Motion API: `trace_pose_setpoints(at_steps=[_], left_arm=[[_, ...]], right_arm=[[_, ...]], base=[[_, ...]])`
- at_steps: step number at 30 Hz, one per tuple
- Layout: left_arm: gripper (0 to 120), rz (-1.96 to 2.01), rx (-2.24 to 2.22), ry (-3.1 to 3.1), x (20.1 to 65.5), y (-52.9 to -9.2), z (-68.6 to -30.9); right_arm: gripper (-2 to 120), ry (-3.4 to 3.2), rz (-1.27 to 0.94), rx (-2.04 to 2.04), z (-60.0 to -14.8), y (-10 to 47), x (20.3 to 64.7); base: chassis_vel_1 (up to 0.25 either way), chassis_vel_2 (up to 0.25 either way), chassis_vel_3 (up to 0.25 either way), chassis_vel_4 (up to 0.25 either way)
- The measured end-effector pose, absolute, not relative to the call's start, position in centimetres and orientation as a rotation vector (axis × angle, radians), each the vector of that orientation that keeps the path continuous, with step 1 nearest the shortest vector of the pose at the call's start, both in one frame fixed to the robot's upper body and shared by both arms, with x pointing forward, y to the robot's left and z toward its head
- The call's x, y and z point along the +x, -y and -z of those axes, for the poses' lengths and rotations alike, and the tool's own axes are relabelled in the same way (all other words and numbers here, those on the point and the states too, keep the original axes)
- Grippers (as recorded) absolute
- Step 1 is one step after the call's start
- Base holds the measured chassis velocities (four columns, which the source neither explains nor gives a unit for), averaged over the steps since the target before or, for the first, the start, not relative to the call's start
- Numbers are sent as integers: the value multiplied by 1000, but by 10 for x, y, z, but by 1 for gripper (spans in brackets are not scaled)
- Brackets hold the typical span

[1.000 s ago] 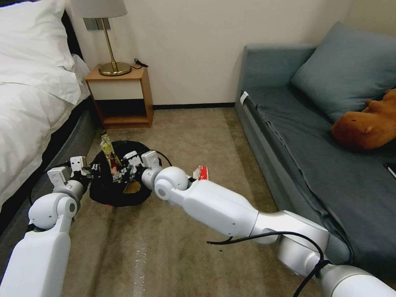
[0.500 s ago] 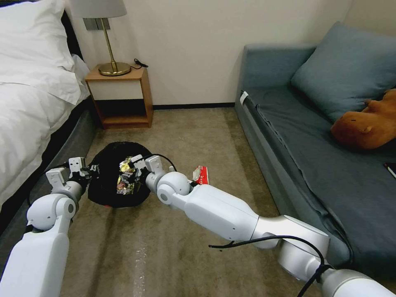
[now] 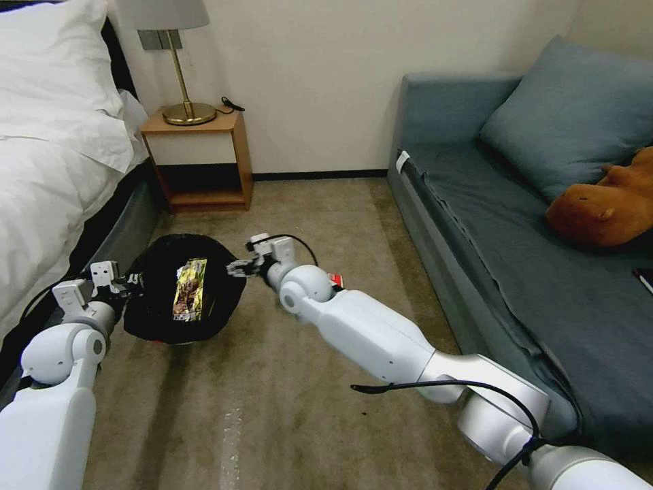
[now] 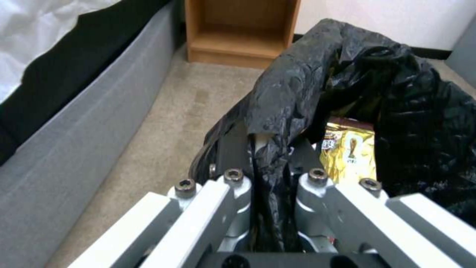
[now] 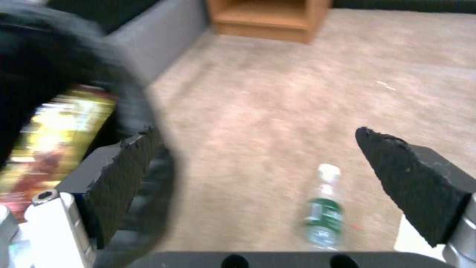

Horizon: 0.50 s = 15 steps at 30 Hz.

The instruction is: Pick up the trash bin, then pick up the garbage on the floor and place it into the trash bin.

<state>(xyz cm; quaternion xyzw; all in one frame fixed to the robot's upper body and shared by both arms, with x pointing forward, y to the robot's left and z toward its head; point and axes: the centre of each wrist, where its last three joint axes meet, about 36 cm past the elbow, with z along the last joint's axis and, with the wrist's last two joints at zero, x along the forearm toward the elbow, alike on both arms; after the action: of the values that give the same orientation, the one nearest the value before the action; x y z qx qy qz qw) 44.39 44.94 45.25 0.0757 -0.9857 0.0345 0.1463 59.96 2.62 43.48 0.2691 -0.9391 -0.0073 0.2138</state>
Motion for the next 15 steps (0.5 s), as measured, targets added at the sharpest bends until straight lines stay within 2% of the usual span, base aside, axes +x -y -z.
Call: trace_pose_setpoints(at_steps=[8,10,15], left_arm=[[7,-92,243,2839,439,-458,-455],[7,-94,249,2836,438,-460,-453],[7,-99,257,2830,436,-460,-450]], right_arm=[[100,2579,-32,597,-383,16,612],[100,2553,-57,568,-357,28,607],[100,2514,-97,553,-328,37,593]], base=[[0,0,0,0],[0,0,0,0],[0,0,0,0]])
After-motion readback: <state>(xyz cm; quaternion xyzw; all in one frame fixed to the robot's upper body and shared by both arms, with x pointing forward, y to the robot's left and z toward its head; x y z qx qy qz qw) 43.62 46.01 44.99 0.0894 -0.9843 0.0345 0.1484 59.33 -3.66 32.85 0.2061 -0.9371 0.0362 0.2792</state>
